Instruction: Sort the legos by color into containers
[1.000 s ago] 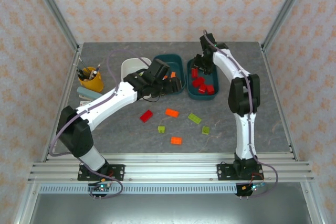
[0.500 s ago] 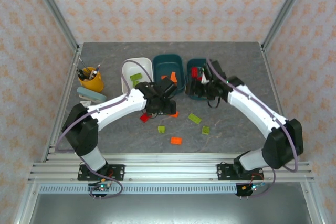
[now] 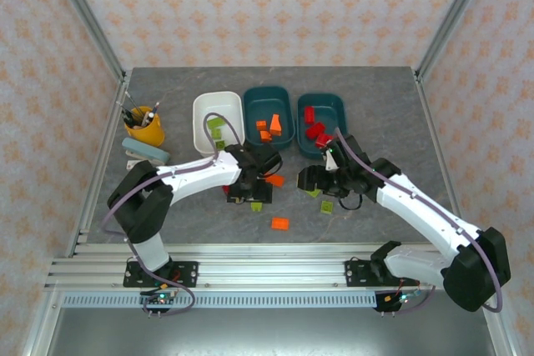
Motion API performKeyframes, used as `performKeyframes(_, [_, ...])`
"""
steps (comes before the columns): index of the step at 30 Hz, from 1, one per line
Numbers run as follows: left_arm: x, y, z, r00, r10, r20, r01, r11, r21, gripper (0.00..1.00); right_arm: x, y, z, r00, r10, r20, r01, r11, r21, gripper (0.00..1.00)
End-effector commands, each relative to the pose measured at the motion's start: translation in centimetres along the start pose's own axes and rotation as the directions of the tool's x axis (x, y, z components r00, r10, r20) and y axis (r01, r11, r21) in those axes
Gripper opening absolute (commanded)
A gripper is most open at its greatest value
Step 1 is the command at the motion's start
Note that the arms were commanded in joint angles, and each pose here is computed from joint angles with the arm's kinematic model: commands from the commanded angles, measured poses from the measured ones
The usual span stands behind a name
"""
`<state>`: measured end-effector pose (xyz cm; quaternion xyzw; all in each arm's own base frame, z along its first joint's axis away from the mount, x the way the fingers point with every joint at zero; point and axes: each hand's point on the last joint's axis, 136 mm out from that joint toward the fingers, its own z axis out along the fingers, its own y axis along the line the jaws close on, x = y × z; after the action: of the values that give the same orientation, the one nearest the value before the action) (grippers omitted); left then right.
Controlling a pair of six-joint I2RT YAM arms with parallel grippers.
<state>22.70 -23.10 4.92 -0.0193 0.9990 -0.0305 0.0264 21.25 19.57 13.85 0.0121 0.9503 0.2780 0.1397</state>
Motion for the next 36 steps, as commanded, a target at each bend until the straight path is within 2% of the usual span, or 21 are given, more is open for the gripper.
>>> performKeyframes(1, [0.3,-0.6,0.8,1.000,0.020,-0.009,-0.019,1.000,0.015,0.67,-0.2,0.2,-0.2,1.000,0.010,0.012,-0.009,1.000,-0.007,0.73])
performKeyframes(15, [0.8,-0.9,2.5,0.998,0.049,-0.041,-0.050,0.999,-0.019,0.45,-0.3,0.1,0.0,1.000,0.013,0.014,-0.013,1.000,0.006,0.73])
performKeyframes(18, [0.3,-0.9,1.7,0.998,0.053,-0.013,-0.054,0.998,-0.026,0.37,-0.5,0.2,0.0,1.000,0.010,0.015,-0.010,1.000,0.002,0.72])
performKeyframes(22, [-0.9,-0.5,-0.9,0.997,0.054,0.055,-0.052,0.998,-0.042,0.36,-0.9,1.0,-0.5,0.999,-0.007,0.032,0.008,1.000,-0.025,0.72])
performKeyframes(25, [-2.3,0.0,-3.6,0.994,0.024,0.104,-0.022,1.000,-0.019,0.36,-1.8,2.5,-1.4,0.998,-0.030,0.063,0.034,0.997,-0.072,0.72])
performKeyframes(30, [-6.6,2.2,-7.5,0.981,-0.078,0.179,0.071,0.997,0.042,0.36,-4.0,6.4,-2.6,0.991,-0.067,0.117,0.090,0.976,-0.200,0.71])
performKeyframes(36, [-12.5,5.4,-9.1,0.960,-0.180,0.216,0.167,0.983,0.074,0.36,-7.4,10.5,-2.6,0.980,-0.060,0.190,0.123,0.934,-0.335,0.72])
